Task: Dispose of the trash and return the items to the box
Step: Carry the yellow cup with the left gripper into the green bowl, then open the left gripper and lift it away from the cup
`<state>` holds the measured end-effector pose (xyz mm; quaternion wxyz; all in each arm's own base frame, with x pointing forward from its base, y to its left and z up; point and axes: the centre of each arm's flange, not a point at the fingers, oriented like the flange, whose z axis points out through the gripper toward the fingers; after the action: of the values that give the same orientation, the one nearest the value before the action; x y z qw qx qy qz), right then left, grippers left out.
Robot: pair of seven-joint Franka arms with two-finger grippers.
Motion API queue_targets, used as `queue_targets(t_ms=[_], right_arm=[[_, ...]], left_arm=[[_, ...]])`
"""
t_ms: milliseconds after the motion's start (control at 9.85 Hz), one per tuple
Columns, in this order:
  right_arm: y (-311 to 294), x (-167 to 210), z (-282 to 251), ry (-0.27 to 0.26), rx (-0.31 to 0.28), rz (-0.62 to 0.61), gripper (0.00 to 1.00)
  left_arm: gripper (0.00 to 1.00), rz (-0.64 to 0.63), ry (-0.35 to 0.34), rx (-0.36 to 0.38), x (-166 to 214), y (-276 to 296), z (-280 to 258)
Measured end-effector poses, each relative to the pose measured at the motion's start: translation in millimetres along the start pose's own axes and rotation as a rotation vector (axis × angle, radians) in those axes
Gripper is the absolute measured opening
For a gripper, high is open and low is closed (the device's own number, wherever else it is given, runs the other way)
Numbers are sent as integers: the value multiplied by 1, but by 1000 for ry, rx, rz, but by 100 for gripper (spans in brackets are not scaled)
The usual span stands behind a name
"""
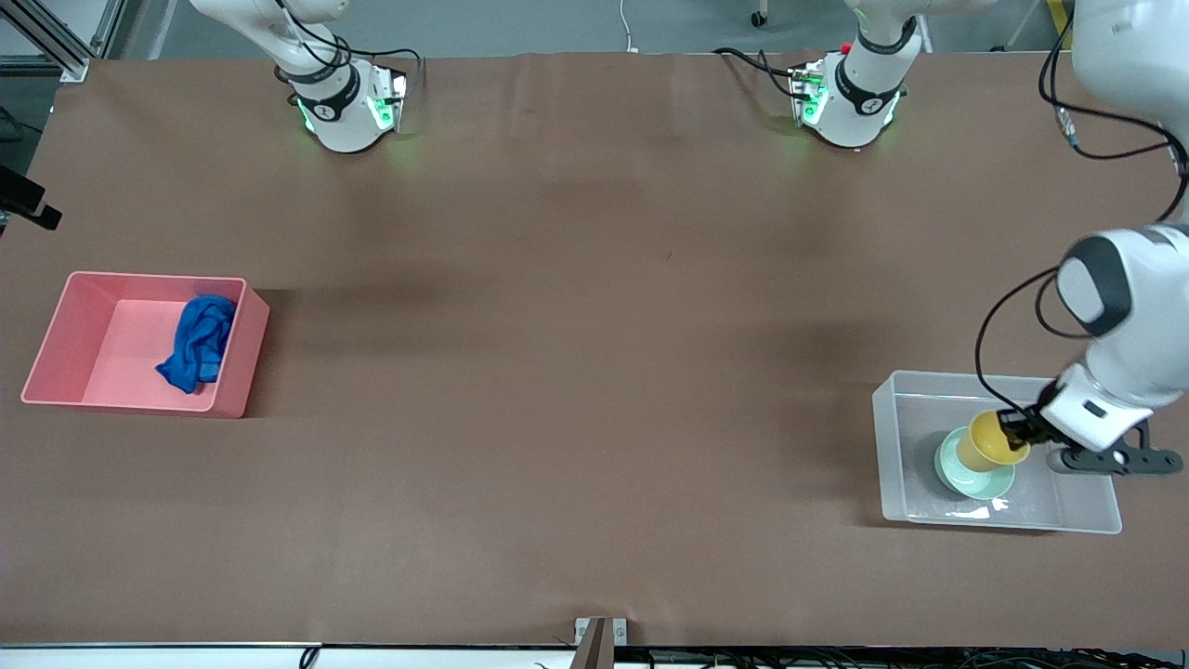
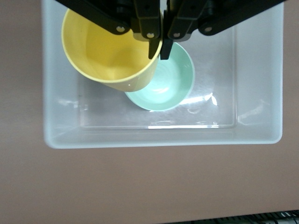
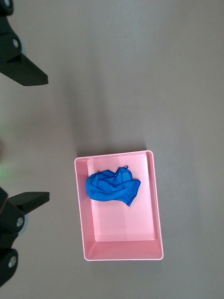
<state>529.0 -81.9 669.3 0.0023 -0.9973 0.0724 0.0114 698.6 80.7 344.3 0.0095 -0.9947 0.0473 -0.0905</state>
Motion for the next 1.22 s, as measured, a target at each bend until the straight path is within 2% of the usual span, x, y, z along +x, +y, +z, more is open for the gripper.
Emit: queue_targets(t_ms=[203,711,914,1016,1219], right_arm=[[0,0,0,-1,0,-3,100],[0,0,1,-2,0,-3,100],[1,0,1,-2,0,-3,100],[1,0,1,-2,0,-3,100],[1,0,1,-2,0,-3,100]], left_arm=[[4,27,-36,-23,-12,-42,40],[4,30,-93,-28,-23,-47,77],[14,17,-93,-37,-23,-48,81],[27,17,-75,-36,-18,-46,74],[56,27,20,-35,7,-35,17]])
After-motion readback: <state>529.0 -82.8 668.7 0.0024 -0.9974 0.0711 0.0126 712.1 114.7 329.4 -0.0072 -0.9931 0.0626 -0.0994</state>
